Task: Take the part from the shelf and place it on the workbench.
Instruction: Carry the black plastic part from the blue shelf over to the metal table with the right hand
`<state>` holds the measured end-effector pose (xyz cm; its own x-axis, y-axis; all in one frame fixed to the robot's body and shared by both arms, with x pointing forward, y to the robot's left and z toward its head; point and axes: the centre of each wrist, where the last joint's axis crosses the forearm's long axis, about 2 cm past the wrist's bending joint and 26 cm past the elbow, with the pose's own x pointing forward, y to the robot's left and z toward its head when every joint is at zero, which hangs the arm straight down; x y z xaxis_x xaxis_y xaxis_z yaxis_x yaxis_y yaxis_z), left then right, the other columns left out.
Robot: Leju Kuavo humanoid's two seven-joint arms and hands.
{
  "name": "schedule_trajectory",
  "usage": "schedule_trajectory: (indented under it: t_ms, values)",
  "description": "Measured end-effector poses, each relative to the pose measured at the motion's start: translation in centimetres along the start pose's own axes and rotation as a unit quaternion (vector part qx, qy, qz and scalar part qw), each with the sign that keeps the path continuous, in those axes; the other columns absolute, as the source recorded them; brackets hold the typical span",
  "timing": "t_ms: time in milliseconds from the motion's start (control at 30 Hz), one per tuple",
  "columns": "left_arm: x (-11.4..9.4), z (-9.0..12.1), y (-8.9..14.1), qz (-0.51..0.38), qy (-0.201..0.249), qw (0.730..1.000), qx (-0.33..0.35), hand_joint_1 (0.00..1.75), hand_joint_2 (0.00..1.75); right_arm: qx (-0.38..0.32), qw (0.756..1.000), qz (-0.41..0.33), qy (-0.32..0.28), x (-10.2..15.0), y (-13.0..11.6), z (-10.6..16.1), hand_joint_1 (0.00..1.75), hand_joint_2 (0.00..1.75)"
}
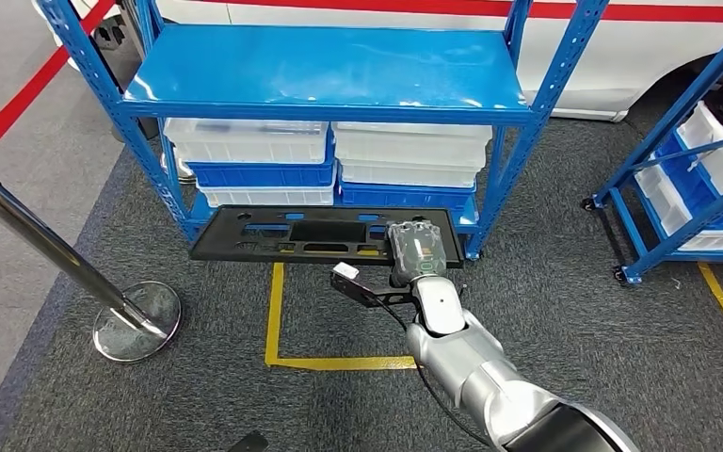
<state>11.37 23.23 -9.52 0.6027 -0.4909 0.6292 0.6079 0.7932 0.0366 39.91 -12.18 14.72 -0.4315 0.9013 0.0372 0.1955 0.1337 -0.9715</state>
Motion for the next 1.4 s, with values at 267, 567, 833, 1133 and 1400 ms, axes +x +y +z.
schedule_trajectory:
  t_ms: [267,567,833,1133,1400]
  values:
    - [-0.1,0.1,0.1,-0.001,0.001,1.0,0.0,0.0,1.75,-0.002,1.0,-0.002,0.0,0.1,-0.1,-0.1,1.75,1.75]
    - [-0.2,0.1,0.1,-0.002,0.0,1.0,0.006,0.0,1.75,0.013,0.995,-0.1,-0.007,0.0,1.1,1.1,1.75,1.75]
    - [-1.1,0.5,-0.3,0.011,0.001,1.0,0.025,0.0,1.75,0.049,0.921,-0.385,0.035,0.7,6.1,7.0,1.75,1.75]
    - [-2.5,1.2,-0.8,0.039,0.0,0.998,0.054,0.0,1.75,0.04,0.805,-0.575,0.139,1.8,10.8,15.1,1.75,1.75]
    - [-4.4,2.2,-1.4,0.066,0.007,0.995,0.078,0.0,1.75,0.088,0.764,-0.587,0.252,1.5,14.7,25.4,1.75,1.75]
